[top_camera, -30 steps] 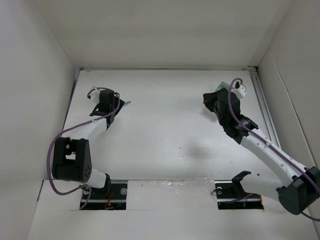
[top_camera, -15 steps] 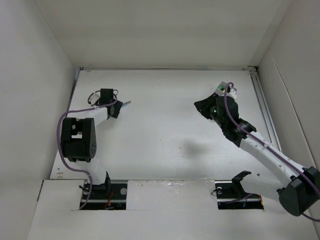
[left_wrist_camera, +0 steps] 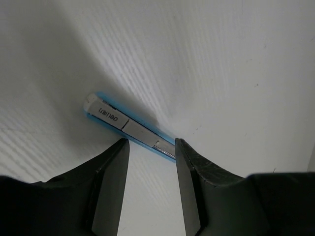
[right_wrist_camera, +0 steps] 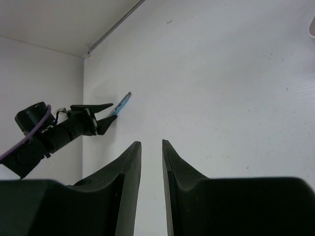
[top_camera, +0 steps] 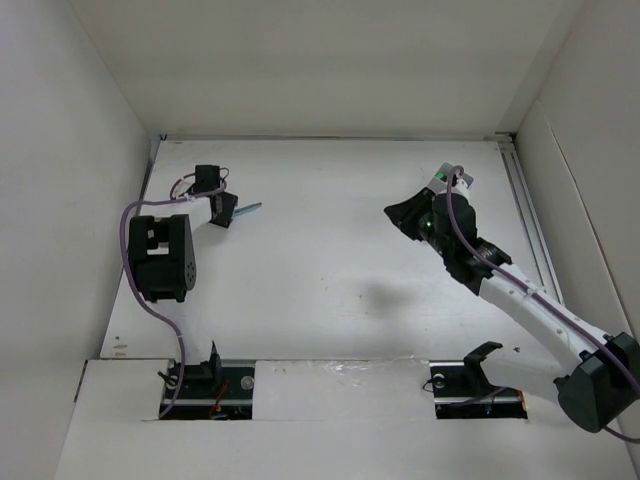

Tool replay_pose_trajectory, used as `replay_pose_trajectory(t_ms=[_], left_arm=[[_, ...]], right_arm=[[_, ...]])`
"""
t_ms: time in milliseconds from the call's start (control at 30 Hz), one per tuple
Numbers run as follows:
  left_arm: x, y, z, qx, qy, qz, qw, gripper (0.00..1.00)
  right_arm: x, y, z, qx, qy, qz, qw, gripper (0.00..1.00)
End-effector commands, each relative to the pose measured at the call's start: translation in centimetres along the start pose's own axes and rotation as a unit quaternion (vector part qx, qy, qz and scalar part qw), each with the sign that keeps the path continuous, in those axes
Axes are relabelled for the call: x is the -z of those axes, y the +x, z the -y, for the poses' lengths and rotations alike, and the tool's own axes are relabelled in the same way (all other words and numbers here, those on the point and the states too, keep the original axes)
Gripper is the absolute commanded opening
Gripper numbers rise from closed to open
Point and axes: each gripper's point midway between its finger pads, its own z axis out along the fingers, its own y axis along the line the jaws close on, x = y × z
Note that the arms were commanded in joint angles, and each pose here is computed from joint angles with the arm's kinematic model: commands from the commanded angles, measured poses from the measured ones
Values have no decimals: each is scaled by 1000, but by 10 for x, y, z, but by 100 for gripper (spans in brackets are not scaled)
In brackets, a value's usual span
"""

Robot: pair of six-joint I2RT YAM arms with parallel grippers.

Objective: Sort the stationery into containers
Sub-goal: Pick up the stationery from the center of the board.

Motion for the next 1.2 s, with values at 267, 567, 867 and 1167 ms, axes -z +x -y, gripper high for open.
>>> replay_pose_trajectory(t_ms=[267, 567, 867, 1167], left_arm=[[-26, -25, -4, -107, -109, 15, 988, 39], [-46, -27, 7, -177, -109, -12, 978, 41], [-48, -7, 15, -246, -100, -12, 964, 31], [-40, 11, 32, -316, -116, 8, 942, 41]], right_arm=[[1, -6, -17, 1, -35, 6, 999, 32], [1, -6, -17, 6, -35, 6, 999, 33], [7, -12, -22, 4, -43, 16, 999, 36], [7, -8, -19, 4, -45, 6, 999, 36]])
